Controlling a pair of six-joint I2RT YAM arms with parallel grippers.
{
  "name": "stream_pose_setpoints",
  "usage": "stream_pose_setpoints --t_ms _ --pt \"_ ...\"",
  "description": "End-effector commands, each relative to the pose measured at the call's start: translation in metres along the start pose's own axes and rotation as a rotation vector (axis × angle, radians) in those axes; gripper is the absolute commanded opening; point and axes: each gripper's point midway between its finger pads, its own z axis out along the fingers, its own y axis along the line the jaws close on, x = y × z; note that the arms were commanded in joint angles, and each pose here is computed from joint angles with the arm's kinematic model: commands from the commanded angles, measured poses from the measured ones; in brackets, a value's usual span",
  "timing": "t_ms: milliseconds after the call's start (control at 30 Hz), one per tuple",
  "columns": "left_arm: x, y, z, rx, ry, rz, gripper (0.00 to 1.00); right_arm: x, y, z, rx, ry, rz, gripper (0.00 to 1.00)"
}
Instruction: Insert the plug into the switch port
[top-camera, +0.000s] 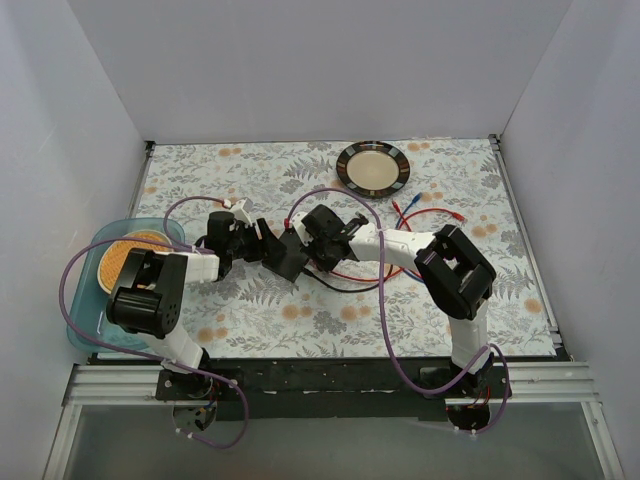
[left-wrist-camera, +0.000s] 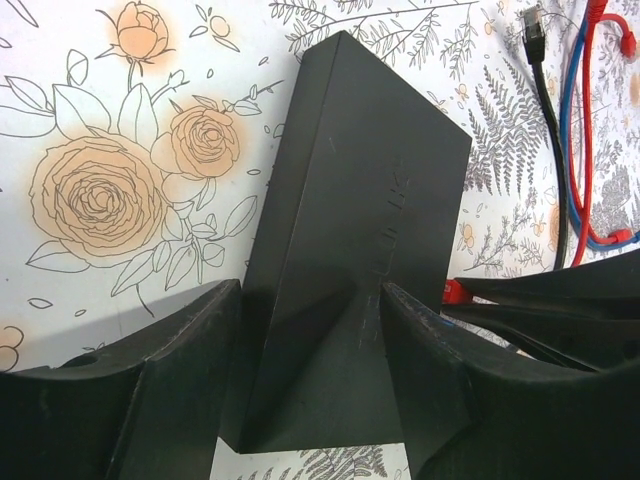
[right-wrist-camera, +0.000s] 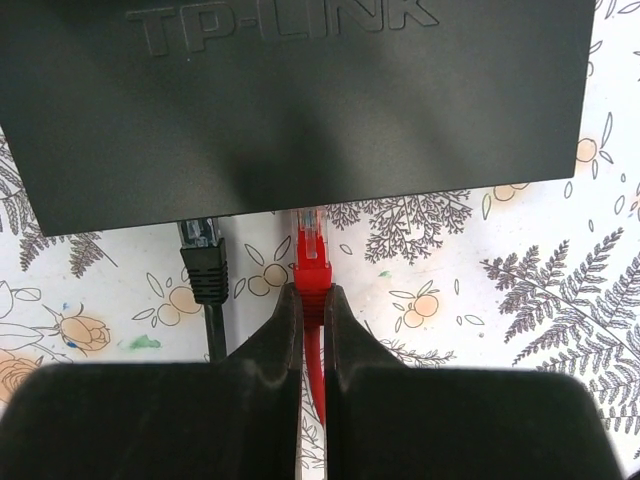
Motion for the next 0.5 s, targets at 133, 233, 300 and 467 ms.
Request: stream_pose_setpoints --t_ms 133,233,300,467 --pt "0.012 0.005 0.002 0.007 0.051 -0.025 0.57 -0.02 0.005 -0.009 -0.025 -0.066 0.022 0.01" --pt "0.013 0.005 0.004 0.016 0.056 -0.028 0.57 -0.022 0.004 -0.01 -0.02 -0.075 0.025 0.01" --pt "0.015 0.006 0.004 0.018 0.063 -0.035 0.56 -0.024 0.004 -0.01 -0.02 -0.076 0.026 0.01" --pt "0.017 0.007 0.006 0.027 0.074 -0.041 0.55 -0.028 0.005 -0.012 -0.024 -0.09 0.026 0.01"
